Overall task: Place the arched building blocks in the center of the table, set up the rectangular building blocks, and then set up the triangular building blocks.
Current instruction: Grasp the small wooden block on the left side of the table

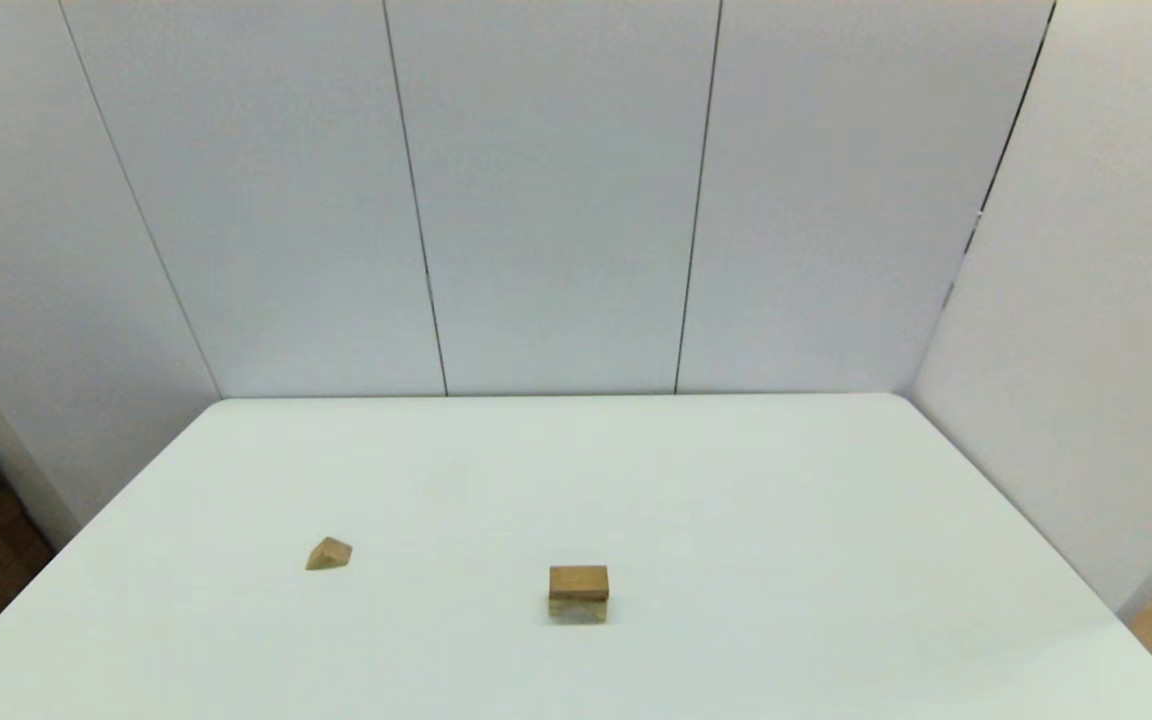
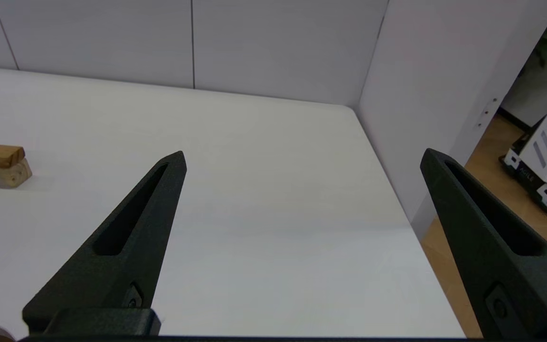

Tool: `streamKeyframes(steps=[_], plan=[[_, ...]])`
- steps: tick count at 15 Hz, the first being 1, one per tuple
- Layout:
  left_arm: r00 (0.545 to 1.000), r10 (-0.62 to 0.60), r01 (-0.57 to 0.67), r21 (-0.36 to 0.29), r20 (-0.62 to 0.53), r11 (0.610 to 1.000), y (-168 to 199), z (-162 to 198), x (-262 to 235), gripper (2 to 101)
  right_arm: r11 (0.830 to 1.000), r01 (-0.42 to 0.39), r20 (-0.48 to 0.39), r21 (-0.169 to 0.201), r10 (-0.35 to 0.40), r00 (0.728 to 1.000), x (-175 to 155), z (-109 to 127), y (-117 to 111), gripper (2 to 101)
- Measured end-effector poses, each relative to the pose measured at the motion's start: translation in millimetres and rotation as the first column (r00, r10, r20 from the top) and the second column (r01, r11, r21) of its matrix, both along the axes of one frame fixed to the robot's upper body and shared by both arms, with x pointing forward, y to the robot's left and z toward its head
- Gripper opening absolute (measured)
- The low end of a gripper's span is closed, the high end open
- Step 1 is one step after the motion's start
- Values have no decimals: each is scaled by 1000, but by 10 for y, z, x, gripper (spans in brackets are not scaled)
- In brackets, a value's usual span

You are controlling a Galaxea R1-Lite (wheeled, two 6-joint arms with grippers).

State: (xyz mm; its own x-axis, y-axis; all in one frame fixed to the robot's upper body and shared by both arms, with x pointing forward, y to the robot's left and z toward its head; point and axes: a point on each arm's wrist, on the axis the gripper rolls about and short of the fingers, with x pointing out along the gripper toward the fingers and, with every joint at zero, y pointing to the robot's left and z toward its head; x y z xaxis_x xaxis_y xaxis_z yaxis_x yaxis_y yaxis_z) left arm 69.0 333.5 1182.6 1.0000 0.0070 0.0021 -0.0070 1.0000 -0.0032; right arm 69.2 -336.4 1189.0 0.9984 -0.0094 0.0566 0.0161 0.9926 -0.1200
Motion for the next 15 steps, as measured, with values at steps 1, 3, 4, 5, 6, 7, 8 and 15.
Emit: streamKeyframes(steps=[1,3,4,5,6,7,8,15], plan=[[1000,0,0,0,0,1000,0,0,0,978,1000,-2,-8,4,2,1000,-1,-13,0,974],[1000,0,0,0,0,1000,0,0,0,978,1000,-18,-4,19,18,1000,-2,-13,4,974],[1000,0,0,0,0,1000,0,0,0,978,1000,-21,0,21,21,1000,-3,-9,4,974],[1000,0,0,0,0,1000,0,0,0,978,1000,-21,1,23,21,1000,-3,-8,5,974],[1000,0,0,0,0,1000,0,0,0,978,999,-22,2,28,22,1000,-4,-8,5,974],[1000,0,0,0,0,1000,0,0,0,978,999,-22,5,32,22,1000,-4,-4,4,974],[1000,0,0,0,1,1000,0,1,0,978,999,-23,8,34,22,1000,-4,-2,5,974],[1000,0,0,0,0,1000,0,0,0,978,999,-21,-51,34,23,998,-2,-62,5,975]])
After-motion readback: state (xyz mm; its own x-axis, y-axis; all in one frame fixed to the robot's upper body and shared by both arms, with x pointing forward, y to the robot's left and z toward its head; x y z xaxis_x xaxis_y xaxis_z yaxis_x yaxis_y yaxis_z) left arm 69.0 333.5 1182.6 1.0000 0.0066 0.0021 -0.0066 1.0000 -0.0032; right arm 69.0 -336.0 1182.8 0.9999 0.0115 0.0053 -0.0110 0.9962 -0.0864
